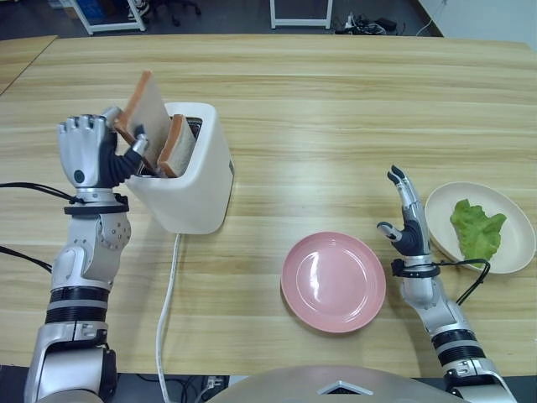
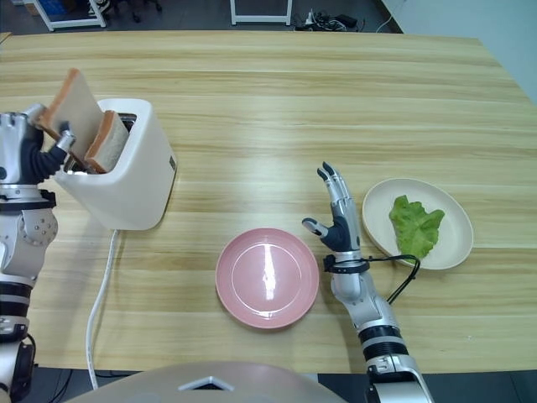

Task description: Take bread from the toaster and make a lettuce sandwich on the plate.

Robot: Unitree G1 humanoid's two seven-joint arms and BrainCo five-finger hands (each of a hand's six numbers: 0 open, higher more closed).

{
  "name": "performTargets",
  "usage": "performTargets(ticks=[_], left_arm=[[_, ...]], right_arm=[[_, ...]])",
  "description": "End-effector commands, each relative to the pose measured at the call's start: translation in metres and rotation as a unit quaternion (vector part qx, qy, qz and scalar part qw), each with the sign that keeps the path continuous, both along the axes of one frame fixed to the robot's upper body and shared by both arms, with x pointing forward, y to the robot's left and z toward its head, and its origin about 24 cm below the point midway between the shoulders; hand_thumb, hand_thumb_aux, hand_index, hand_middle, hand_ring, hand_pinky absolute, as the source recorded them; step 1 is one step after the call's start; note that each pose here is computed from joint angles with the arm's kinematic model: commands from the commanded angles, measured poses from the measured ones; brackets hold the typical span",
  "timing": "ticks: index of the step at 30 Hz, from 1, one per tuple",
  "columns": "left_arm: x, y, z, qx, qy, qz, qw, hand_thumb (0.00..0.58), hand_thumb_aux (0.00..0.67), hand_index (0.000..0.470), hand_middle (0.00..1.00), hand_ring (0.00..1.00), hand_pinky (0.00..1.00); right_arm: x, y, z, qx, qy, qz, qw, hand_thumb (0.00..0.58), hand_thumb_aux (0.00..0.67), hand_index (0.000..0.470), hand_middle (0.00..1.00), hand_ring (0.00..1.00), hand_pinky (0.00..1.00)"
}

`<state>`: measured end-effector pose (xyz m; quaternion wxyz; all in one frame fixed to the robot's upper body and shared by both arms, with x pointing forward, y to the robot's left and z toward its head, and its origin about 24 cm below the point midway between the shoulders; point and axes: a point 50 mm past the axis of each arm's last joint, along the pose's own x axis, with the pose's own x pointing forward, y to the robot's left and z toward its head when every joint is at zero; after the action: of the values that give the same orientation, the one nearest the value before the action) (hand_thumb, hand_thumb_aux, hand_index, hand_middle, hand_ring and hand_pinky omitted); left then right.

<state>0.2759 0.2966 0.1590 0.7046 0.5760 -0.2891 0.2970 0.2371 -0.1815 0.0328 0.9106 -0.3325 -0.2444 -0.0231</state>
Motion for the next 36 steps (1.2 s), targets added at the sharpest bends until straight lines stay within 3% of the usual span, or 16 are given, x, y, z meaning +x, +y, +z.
performTargets(ticks=[1,4,6,10,12,16,20,24,26,31,32,33,34,36], left_arm=[[-0.007,-0.009,0.019,-0.048,-0.136,-0.003,0.99,0.58,0.67,0.47,1.0,1.0,1.0],[-0.012,-0.027,0.017,-0.097,-0.173,-0.062,0.978,0.58,0.67,0.47,1.0,1.0,1.0],[-0.02,-0.055,0.014,-0.144,-0.168,-0.177,0.959,0.58,0.67,0.47,1.0,1.0,1.0],[-0.035,-0.108,-0.021,-0.251,-0.017,-0.385,0.888,0.58,0.67,0.47,1.0,1.0,1.0],[-0.04,-0.124,-0.043,-0.293,0.052,-0.432,0.851,0.58,0.67,0.47,1.0,1.0,1.0],[-0.06,-0.175,-0.09,-0.369,0.213,-0.52,0.741,0.58,0.67,0.47,1.0,1.0,1.0],[-0.078,-0.202,-0.118,-0.369,0.319,-0.545,0.682,0.58,0.67,0.47,1.0,1.0,1.0],[-0.088,-0.21,-0.138,-0.329,0.389,-0.542,0.668,0.58,0.67,0.47,1.0,1.0,1.0],[-0.091,-0.209,-0.143,-0.293,0.41,-0.536,0.677,0.58,0.67,0.47,1.0,1.0,1.0],[-0.087,-0.192,-0.146,-0.164,0.407,-0.472,0.765,0.58,0.67,0.47,0.98,0.98,0.98],[-0.085,-0.188,-0.147,-0.136,0.402,-0.454,0.783,0.58,0.67,0.47,0.91,0.91,0.91],[-0.084,-0.184,-0.147,-0.115,0.398,-0.439,0.797,0.58,0.67,0.47,0.66,0.66,0.66],[-0.084,-0.182,-0.148,-0.097,0.394,-0.427,0.808,0.58,0.67,0.47,0.02,0.02,0.02],[-0.084,-0.179,-0.148,-0.075,0.387,-0.412,0.822,0.58,0.659,0.463,0.0,0.0,0.0]], right_arm=[[0.002,-0.001,-0.001,0.006,0.0,-0.01,1.0,0.0,0.0,0.0,0.0,0.0,0.0],[0.003,-0.004,0.001,0.009,-0.004,-0.018,1.0,0.0,0.0,0.0,0.0,0.0,0.0],[0.003,-0.005,0.003,0.008,-0.009,-0.019,1.0,0.0,0.0,0.0,0.0,0.0,0.0],[0.008,-0.011,0.012,-0.001,-0.026,-0.018,1.0,0.0,0.0,0.0,0.0,0.0,0.0],[0.011,-0.017,0.019,-0.011,-0.037,-0.024,0.999,0.0,0.0,0.0,0.0,0.0,0.0],[0.012,-0.05,0.033,-0.049,-0.056,-0.079,0.994,0.0,0.0,0.0,0.0,0.0,0.0],[0.008,-0.087,0.045,-0.102,-0.068,-0.155,0.98,0.0,0.0,0.0,0.0,0.0,0.0],[0.001,-0.124,0.047,-0.175,-0.051,-0.236,0.955,0.0,0.0,0.0,0.0,0.0,0.0],[-0.005,-0.142,0.045,-0.22,-0.029,-0.273,0.936,0.0,0.0,0.0,0.0,0.0,0.0],[-0.019,-0.17,0.03,-0.366,0.068,-0.307,0.876,0.0,0.0,0.0,0.0,0.0,0.0],[-0.023,-0.17,0.025,-0.378,0.098,-0.299,0.871,0.0,0.0,0.0,0.0,0.0,0.0],[-0.026,-0.168,0.021,-0.383,0.119,-0.295,0.867,0.0,0.0,0.0,0.0,0.0,0.0],[-0.028,-0.167,0.019,-0.385,0.135,-0.293,0.865,0.0,0.0,0.0,0.0,0.0,0.0],[-0.029,-0.166,0.012,-0.392,0.174,-0.286,0.857,0.0,0.0,0.0,0.0,0.0,0.0]])
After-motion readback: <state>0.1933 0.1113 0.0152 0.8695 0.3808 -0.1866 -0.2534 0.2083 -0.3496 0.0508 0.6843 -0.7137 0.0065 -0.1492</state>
